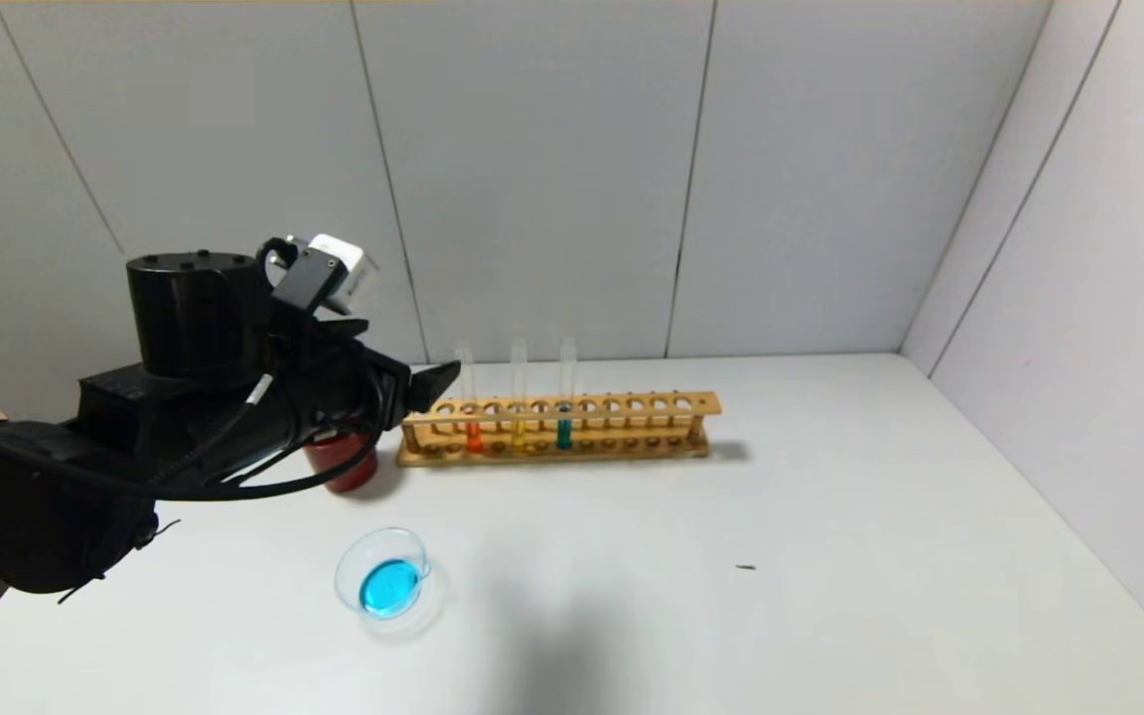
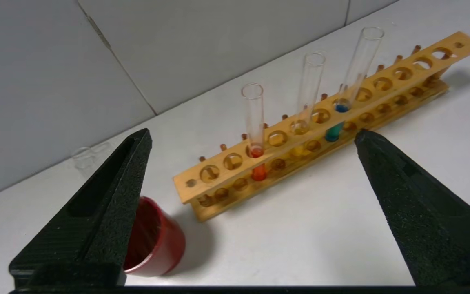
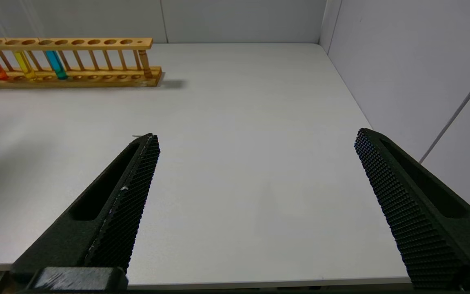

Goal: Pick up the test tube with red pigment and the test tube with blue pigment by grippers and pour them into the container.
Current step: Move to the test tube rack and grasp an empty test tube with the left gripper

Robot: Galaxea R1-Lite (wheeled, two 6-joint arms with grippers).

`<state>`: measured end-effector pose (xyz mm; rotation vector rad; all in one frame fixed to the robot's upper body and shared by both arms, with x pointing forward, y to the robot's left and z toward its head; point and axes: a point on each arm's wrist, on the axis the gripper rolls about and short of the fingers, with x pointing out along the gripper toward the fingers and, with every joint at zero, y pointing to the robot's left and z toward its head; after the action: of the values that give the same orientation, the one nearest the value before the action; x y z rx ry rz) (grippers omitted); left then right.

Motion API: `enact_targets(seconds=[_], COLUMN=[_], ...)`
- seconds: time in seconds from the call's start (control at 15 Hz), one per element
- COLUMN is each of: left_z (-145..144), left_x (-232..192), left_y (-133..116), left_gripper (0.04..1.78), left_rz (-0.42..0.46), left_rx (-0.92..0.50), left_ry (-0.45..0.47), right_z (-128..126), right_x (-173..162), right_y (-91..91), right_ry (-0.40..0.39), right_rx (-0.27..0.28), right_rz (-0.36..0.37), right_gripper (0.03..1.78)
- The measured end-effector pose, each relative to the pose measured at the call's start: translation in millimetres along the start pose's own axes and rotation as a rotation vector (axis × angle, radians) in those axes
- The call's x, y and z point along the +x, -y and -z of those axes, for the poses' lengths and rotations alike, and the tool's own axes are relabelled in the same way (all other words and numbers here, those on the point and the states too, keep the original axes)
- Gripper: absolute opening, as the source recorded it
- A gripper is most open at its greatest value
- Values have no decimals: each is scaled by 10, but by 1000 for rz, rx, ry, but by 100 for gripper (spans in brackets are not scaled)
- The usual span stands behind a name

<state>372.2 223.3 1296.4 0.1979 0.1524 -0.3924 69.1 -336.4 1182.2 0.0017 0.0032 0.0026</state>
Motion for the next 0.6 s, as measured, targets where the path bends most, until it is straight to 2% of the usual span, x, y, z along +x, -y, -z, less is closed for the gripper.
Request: enact_targets(seconds=[0.6], left_z=[254], left_x=[545], left_y=[70], left_gripper=[175], left_rz=[14], left_rx=[-26], left_ry=[-76], right_z=[0], right_x=[0], right_y=[0], right_ry=[0], right_rx=[0], right_rz=[0], right_gripper=[175])
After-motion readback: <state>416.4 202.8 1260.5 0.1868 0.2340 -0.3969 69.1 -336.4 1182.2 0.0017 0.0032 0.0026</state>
